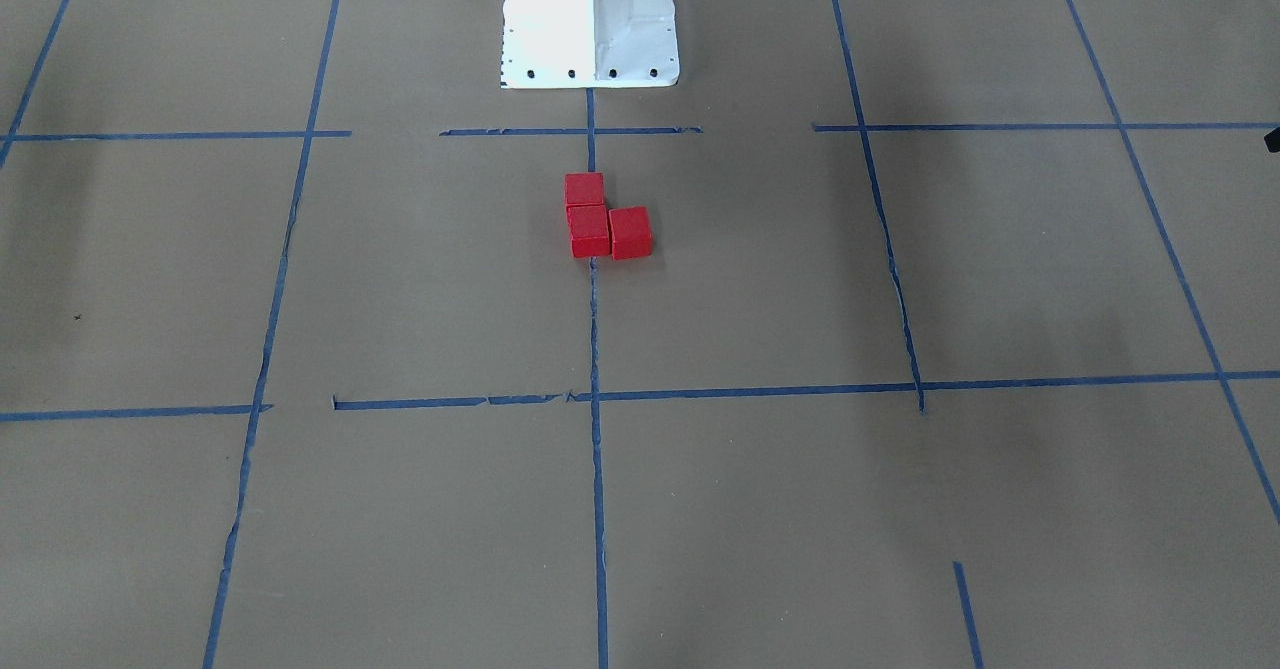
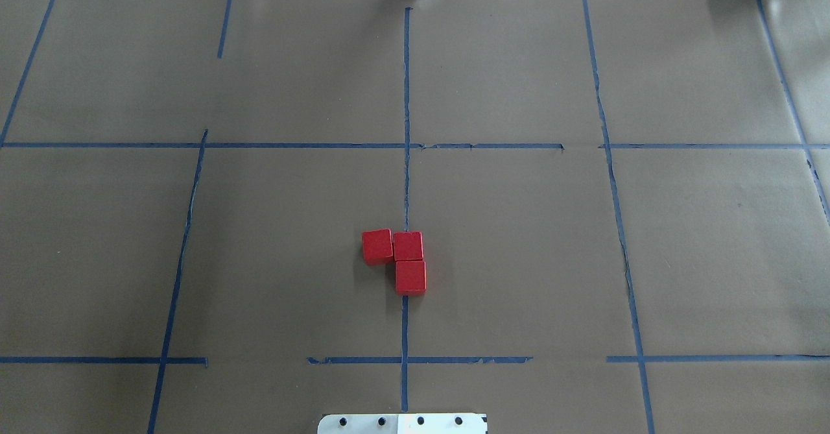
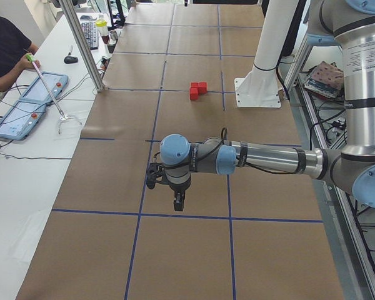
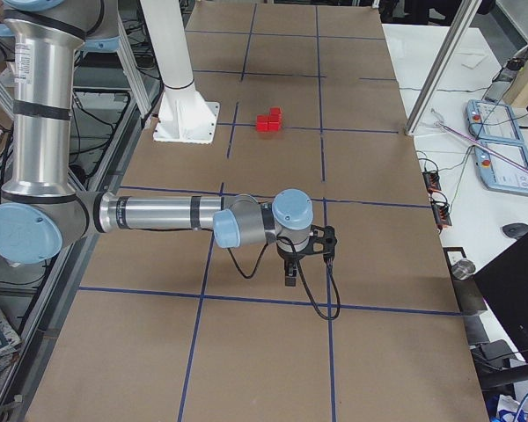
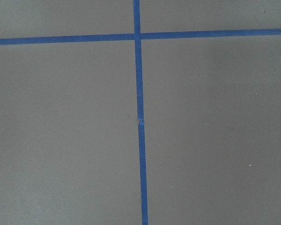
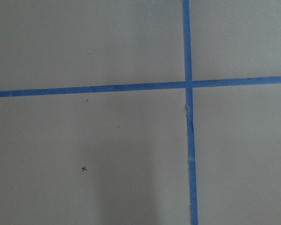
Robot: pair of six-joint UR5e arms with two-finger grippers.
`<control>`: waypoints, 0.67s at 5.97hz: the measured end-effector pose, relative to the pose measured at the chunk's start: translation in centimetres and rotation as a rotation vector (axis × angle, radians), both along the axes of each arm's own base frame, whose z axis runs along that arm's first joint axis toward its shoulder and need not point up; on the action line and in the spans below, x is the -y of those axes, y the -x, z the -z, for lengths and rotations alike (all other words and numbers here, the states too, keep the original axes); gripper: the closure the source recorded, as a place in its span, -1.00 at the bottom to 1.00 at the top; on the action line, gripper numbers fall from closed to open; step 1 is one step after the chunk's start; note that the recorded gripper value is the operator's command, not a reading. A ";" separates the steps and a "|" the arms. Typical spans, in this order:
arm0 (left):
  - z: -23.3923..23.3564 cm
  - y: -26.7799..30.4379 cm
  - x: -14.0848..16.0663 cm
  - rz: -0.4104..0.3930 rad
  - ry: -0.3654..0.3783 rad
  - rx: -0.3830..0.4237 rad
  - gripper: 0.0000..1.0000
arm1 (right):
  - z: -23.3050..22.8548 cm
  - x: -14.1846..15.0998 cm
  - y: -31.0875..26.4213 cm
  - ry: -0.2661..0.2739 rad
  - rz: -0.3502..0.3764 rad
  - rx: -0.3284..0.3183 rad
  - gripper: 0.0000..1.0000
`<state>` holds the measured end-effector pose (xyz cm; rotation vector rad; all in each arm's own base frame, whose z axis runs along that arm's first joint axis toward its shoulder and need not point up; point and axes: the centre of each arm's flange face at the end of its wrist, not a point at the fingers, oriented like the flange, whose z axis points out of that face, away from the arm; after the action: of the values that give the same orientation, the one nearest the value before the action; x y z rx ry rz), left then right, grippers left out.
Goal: Form red blocks into L shape at center
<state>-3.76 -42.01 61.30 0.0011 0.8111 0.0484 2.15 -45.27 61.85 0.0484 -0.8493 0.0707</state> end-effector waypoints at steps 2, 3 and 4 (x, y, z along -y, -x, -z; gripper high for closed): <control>0.1 0.0 0.0 0.002 0.003 -0.005 -1.00 | 0.2 -1.2 0.2 0.005 0.007 0.001 -1.00; 0.0 0.0 0.0 -0.001 0.005 -0.002 -1.00 | 0.3 -1.5 1.0 0.002 0.029 0.001 -1.00; -0.2 -0.1 0.1 -0.005 0.011 -0.001 -1.00 | 0.2 -1.6 1.7 0.002 0.050 0.001 -1.00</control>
<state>-3.66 -42.13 61.55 -0.0115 0.8123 0.0481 0.43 -43.65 61.68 0.0249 -0.8508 0.0246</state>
